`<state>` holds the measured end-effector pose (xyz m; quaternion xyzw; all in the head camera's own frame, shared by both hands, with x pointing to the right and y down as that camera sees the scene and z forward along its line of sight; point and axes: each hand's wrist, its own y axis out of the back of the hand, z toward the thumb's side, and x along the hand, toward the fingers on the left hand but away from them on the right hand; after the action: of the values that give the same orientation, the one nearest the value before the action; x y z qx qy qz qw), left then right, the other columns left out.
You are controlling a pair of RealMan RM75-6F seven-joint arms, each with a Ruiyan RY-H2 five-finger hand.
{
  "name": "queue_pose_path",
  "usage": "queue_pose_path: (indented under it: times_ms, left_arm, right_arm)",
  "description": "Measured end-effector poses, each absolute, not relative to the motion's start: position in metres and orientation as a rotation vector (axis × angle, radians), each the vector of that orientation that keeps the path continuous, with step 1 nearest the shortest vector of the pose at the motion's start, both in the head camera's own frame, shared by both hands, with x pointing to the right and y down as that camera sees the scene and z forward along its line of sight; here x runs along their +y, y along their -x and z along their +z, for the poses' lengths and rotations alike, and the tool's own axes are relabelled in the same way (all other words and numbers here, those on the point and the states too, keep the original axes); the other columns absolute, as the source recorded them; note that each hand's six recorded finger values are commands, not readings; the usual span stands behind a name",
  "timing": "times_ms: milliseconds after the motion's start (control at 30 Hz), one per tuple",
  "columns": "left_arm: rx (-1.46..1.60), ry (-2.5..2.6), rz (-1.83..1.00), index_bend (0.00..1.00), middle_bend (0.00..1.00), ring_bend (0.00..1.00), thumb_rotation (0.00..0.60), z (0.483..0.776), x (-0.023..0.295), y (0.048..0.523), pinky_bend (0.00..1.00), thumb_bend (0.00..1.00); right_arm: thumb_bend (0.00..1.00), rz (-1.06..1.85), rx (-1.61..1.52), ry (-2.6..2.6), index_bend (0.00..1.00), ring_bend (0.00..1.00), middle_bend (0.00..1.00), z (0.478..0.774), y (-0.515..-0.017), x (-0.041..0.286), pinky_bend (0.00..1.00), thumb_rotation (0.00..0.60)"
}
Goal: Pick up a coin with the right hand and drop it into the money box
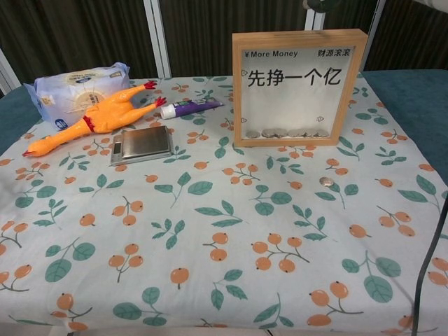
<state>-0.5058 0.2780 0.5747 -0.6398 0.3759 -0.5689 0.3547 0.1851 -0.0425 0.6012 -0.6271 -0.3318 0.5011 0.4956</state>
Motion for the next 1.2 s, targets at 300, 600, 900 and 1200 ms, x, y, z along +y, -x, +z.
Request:
queue_pose_path:
  times_ms: [300,600,900,1200]
  left_arm:
    - [0.978,1.653,-1.481,0.00,0.00,0.00,0.600,0.577,0.278,0.510,0.00,0.36]
    - [0.977,1.651,-1.482,0.00,0.00,0.00,0.600,0.577,0.278,0.510,0.00,0.36]
    - [0.978,1.645,-1.489,0.00,0.00,0.00,0.600,0.577,0.277,0.511,0.00,0.36]
    - [0.984,1.644,-1.484,0.00,0.00,0.00,0.600,0.575,0.276,0.512,0.00,0.36]
  right_arm:
    - [0.58,1.279,-0.742,1.538,0.77,0.00,0.12,0.620,-0.186,-0.040,0.00,0.600]
    - [0.58,1.294,-0.726,1.543,0.76,0.00,0.12,0.625,-0.186,-0.037,0.00,0.600]
    - [0.53,1.308,-0.713,1.551,0.18,0.00,0.10,0.629,-0.184,-0.035,0.00,0.600]
    - [0.46,1.228,-0.792,1.552,0.00,0.00,0.01,0.608,-0.183,-0.033,0.00,0.600]
